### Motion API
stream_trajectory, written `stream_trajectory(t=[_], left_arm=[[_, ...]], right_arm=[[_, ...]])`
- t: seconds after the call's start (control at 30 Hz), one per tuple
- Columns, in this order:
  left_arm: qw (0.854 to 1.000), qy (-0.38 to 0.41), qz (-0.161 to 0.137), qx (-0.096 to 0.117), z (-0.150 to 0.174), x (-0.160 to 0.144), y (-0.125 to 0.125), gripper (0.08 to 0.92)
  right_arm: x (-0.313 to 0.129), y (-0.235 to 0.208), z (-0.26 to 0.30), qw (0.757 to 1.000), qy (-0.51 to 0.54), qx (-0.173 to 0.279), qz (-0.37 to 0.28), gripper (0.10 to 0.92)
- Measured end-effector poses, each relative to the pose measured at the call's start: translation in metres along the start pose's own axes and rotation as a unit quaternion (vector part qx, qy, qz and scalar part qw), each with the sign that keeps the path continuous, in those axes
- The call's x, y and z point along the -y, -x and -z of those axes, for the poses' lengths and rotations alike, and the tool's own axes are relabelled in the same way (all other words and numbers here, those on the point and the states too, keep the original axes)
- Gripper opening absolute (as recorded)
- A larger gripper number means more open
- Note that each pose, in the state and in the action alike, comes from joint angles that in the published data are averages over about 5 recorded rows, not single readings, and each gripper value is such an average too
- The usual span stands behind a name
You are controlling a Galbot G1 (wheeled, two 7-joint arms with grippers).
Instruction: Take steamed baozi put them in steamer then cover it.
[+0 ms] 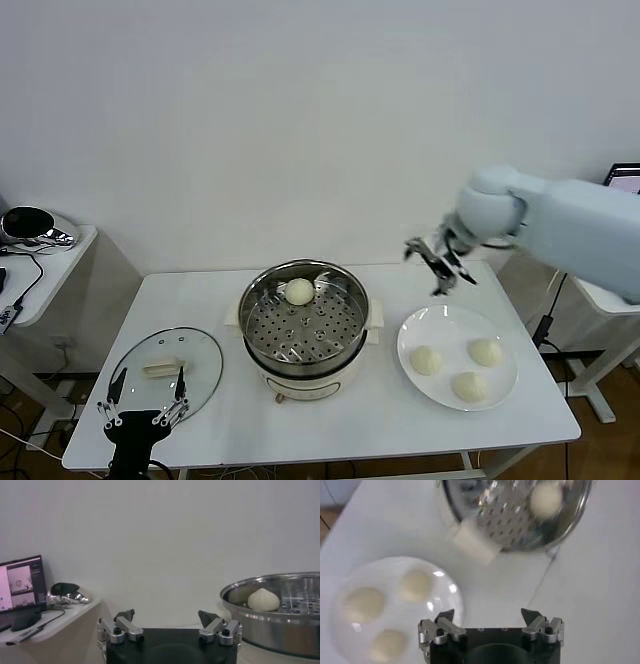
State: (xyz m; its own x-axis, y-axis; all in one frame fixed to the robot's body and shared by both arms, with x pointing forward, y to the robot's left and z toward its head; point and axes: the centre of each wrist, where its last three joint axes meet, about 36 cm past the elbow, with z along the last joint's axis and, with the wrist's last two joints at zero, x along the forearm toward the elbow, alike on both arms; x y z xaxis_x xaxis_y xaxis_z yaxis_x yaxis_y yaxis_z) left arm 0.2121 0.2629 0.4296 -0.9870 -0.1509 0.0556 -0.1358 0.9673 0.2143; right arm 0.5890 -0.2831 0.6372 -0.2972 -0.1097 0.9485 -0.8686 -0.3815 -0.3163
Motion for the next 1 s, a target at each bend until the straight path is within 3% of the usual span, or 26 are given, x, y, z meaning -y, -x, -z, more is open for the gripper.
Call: stream_trajectory(t=[0.4,1.0], left_arm=[[1.000,0.003,0.005,-0.007,-0.005,-0.001,0.000,0.823],[1.000,0.005,0.012,-0.011,-0.009,-0.004,0.001,0.823]], right_arm=[[-0.046,0.070,-0.014,0.997,0.058,0.002,0.042,0.823],[-0.047,0.154,-0.001,0.995,0.076,0.006,0.059,0.823]])
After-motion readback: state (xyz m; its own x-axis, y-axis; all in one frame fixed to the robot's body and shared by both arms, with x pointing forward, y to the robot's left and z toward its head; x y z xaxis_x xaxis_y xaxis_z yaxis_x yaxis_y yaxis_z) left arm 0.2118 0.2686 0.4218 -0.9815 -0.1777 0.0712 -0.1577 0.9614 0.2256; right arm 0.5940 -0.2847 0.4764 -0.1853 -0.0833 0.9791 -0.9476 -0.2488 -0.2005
